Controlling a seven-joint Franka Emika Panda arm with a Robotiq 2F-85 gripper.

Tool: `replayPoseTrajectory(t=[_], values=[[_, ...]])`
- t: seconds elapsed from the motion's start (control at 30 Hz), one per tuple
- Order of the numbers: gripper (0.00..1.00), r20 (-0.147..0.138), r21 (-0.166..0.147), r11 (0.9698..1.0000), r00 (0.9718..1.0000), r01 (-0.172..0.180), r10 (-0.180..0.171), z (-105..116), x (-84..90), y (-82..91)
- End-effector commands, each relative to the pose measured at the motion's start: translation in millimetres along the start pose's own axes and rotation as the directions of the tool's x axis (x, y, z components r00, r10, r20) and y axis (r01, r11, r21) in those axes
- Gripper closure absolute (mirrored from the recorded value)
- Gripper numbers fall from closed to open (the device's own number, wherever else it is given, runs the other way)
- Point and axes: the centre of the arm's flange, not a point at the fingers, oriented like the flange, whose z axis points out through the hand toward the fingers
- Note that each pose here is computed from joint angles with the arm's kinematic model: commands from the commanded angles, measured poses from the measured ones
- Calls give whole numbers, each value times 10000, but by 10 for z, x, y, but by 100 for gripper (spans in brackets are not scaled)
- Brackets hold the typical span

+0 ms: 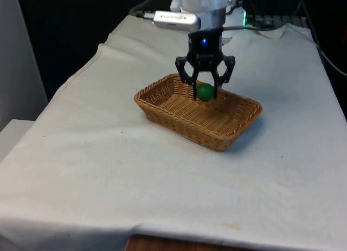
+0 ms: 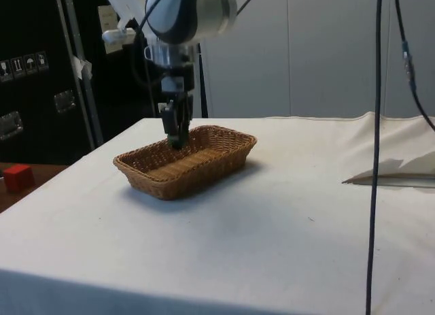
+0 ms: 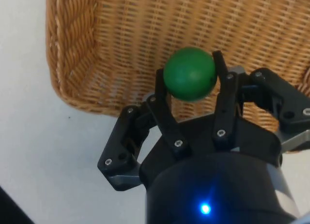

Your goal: Pick up the ball and place it into the basket.

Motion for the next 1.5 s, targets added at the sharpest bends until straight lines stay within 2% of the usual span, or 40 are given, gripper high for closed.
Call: replayPoseTrajectory(t=[0.0, 0.23, 0.27, 0.3, 0.5, 0.57, 0.6, 0.97, 1.03, 1.17, 1.2, 1.23, 1.33, 1.37, 1.47], values=[[100, -99, 1, 10000, 10000, 6, -6, 47, 19, -10], [100, -56, -255, 9997, 10000, 34, -35, 274, 41, -15], [100, 41, -346, 9994, 10000, 45, -44, 262, 21, -10], [100, -43, -302, 9995, 10000, 18, -19, 331, 52, -8], [100, 52, -376, 9993, 10000, 1, 1, 450, 89, -11], [100, 107, -481, 9988, 9999, -1, 6, 440, 85, 1], [100, 87, -391, 9992, 10000, -5, 9, 476, 82, -13], [99, 203, -443, 9990, 9998, 19, -10, 520, 70, -35], [86, 195, -451, 9990, 9998, 19, -11, 513, 71, -30], [52, 226, -470, 9989, 9997, 26, -16, 509, 67, -27], [52, 202, -452, 9990, 9998, 11, -2, 512, 70, -25], [31, 204, -457, 9990, 9998, 20, -10, 512, 70, -25], [5, 204, -457, 9990, 9998, 20, -10, 512, 70, -25], [0, 204, -457, 9990, 9998, 20, -10, 512, 70, -25], [0, 213, -453, 9990, 9998, 20, -10, 513, 69, -25]])
